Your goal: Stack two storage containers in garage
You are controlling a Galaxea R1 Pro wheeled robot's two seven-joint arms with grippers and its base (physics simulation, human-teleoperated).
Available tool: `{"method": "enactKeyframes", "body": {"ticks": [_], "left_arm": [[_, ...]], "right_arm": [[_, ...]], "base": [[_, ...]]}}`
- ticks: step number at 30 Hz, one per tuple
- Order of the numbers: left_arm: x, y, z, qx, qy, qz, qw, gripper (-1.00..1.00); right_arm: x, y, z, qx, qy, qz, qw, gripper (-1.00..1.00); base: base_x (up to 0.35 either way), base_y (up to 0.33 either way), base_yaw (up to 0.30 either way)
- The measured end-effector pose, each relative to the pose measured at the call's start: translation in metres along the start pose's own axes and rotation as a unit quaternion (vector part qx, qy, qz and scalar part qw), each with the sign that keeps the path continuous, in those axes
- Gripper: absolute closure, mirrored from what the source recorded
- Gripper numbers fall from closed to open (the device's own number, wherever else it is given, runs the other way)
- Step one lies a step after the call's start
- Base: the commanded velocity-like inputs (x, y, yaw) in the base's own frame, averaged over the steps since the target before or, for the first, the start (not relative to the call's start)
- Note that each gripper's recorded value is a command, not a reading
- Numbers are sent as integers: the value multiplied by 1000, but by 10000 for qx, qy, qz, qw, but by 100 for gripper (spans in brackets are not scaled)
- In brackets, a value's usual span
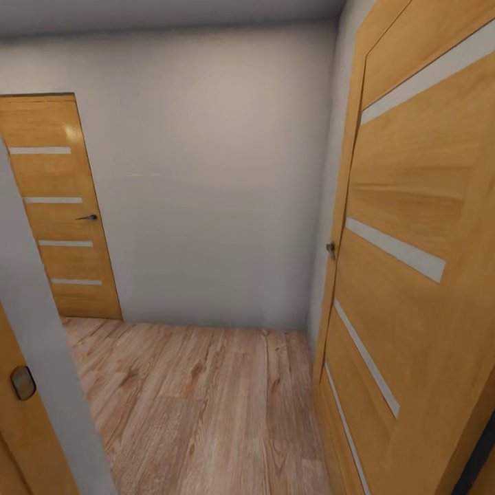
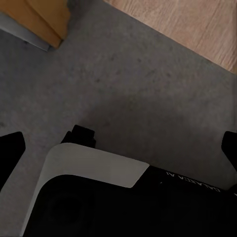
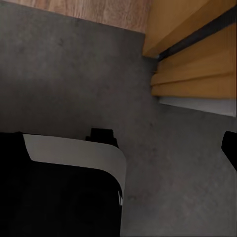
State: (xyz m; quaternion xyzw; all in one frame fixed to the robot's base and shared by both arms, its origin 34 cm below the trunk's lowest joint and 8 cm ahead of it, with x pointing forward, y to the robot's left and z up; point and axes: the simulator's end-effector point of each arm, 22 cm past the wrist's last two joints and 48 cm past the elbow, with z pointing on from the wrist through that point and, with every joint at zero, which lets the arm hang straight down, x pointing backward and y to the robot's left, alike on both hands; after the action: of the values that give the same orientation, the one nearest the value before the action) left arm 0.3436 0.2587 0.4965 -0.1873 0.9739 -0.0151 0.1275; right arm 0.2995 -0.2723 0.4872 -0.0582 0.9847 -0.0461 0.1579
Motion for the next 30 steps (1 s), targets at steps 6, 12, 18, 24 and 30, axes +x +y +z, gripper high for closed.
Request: {"method": "enactKeyframes", "body": {"ticks": [6,12,18,24,30], "left_arm": [[0,-1,0,7,-3,-2,10000,-100],[0,-2,0,11,-1,-1,10000,-100],[0,-1,0,9,0,0,10000,-100],[1,-2,0,13,1,4,10000,-100],[1,-2,0,14,0,4,10000,-100]], "right_arm": [[0,-2,0,14,-12,-13,10000,-100],[-1,-4,0,17,-22,-29,10000,-100],[-1,-3,0,14,-31,-31,10000,-100],[-1,-4,0,19,-25,-24,10000,-100],[-1,0,0,-6,-15,-14,10000,-100]], "base": [[27,0,1],[19,0,0],[258,0,0],[249,0,0],[42,4,0]]}}
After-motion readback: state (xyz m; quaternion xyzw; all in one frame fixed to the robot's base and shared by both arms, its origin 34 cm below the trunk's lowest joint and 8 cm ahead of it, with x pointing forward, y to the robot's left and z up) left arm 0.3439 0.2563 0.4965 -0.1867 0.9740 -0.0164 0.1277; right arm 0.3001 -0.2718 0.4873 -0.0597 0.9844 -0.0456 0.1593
